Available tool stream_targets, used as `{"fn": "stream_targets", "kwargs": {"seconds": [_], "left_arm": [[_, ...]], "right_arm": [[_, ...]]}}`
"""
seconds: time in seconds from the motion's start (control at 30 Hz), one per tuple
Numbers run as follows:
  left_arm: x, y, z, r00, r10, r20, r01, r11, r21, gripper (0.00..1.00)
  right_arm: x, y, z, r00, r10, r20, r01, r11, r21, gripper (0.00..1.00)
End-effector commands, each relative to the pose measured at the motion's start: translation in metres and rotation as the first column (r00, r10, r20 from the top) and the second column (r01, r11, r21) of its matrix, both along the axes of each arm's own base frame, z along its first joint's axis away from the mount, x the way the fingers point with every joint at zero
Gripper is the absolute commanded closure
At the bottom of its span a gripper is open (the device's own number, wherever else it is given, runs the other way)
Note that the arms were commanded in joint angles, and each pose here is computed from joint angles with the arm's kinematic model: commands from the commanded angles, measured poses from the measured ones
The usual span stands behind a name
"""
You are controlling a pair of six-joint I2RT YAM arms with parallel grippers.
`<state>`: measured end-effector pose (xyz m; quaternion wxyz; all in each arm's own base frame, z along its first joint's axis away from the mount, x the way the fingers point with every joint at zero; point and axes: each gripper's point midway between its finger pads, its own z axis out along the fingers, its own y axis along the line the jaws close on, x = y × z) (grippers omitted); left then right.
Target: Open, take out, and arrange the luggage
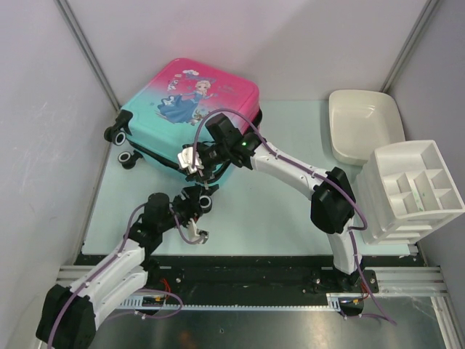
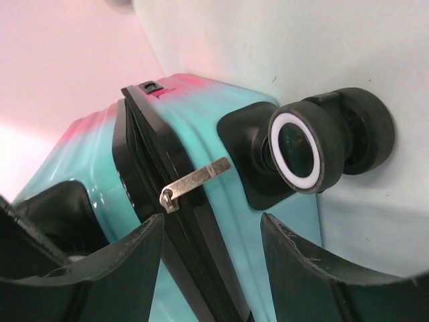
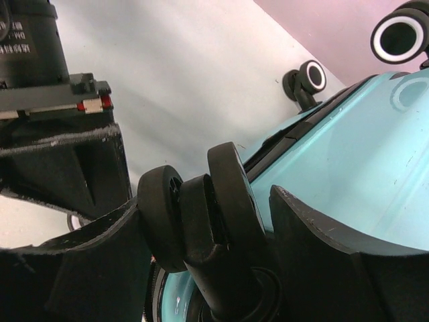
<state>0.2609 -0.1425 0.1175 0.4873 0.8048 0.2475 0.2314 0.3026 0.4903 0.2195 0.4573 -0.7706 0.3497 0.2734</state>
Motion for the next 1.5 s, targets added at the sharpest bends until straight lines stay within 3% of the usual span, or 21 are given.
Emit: {"fn": "stream_targets", "kwargs": {"seconds": [0.0, 0.27, 0.4, 0.67, 0.77, 1.0, 1.1, 1.3, 1.47], "left_arm": [[0.012, -0.016, 0.031, 0.983, -0.100, 0.153, 0.082, 0.990, 0.117, 0.35], [0.015, -0.039, 0.032, 0.973, -0.177, 0.147, 0.144, 0.967, 0.208, 0.32], [0.013, -0.041, 0.015, 0.975, -0.203, 0.088, 0.168, 0.938, 0.303, 0.31], [0.041, -0.028, 0.007, 0.992, -0.118, 0.049, 0.082, 0.881, 0.466, 0.33], [0.047, -0.026, 0.004, 0.993, -0.104, 0.047, 0.068, 0.865, 0.497, 0.39], [0.049, -0.022, -0.008, 0.996, -0.083, 0.044, 0.049, 0.859, 0.510, 0.75], [0.043, -0.015, -0.014, 0.996, -0.080, 0.049, 0.042, 0.851, 0.523, 0.86], [0.038, 0.005, -0.027, 0.999, 0.015, 0.031, -0.029, 0.842, 0.538, 1.00], [0.040, 0.014, -0.031, 0.995, 0.097, 0.013, -0.090, 0.849, 0.521, 1.00]], "right_arm": [[0.071, -0.042, -0.014, 0.894, -0.380, -0.238, 0.371, 0.925, -0.084, 1.00], [0.068, -0.041, -0.016, 0.891, -0.375, -0.255, 0.364, 0.927, -0.091, 1.00], [0.067, -0.041, -0.017, 0.891, -0.372, -0.260, 0.361, 0.928, -0.092, 1.00], [0.065, -0.040, -0.016, 0.892, -0.367, -0.262, 0.356, 0.930, -0.092, 1.00], [0.066, -0.041, -0.017, 0.891, -0.369, -0.264, 0.358, 0.929, -0.092, 1.00], [0.062, -0.043, -0.020, 0.890, -0.362, -0.277, 0.348, 0.932, -0.099, 1.00], [0.063, -0.044, -0.021, 0.889, -0.364, -0.279, 0.350, 0.931, -0.100, 1.00], [0.063, -0.047, -0.022, 0.888, -0.367, -0.276, 0.353, 0.930, -0.099, 1.00], [0.062, -0.049, -0.024, 0.888, -0.368, -0.276, 0.353, 0.930, -0.102, 1.00]]}}
